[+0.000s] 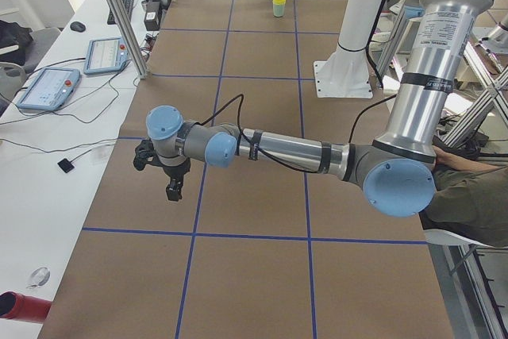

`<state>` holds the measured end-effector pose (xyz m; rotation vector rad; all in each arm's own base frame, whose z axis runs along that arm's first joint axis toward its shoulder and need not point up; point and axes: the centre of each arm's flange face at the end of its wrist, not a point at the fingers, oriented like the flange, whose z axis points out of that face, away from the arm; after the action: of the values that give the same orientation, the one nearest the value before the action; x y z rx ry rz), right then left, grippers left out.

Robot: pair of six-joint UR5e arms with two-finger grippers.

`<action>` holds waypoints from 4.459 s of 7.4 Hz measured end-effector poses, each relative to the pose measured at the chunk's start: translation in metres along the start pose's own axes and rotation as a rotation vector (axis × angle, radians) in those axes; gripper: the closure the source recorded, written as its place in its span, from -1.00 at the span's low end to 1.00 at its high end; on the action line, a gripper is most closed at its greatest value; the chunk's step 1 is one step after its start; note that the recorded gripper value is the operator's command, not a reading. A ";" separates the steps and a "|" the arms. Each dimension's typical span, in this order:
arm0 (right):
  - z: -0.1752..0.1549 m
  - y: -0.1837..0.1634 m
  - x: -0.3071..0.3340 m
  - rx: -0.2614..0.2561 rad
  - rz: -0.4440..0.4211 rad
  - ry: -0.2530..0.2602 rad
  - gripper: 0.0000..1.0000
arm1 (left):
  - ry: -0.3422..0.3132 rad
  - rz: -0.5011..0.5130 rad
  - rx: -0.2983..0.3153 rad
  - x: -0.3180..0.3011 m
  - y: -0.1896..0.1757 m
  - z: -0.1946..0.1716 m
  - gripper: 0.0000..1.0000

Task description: Transfer and stack yellow cup on green cup

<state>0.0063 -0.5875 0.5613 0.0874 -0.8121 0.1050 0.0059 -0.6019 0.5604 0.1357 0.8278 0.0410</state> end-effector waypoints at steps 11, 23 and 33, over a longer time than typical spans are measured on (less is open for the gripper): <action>0.016 0.010 0.017 -0.033 -0.080 0.018 -1.00 | 0.013 0.008 0.000 0.002 0.012 0.001 -1.00; 0.032 0.025 0.022 -0.062 -0.071 0.018 -1.00 | 0.014 0.012 -0.006 0.003 0.013 0.004 -1.00; 0.035 0.025 0.020 -0.066 -0.080 0.017 -1.00 | 0.008 0.006 -0.012 0.000 0.013 0.007 -1.00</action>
<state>-0.0080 -0.5656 0.6007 0.0568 -0.7930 0.0031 0.0113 -0.5895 0.5671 0.1271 0.8351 0.0520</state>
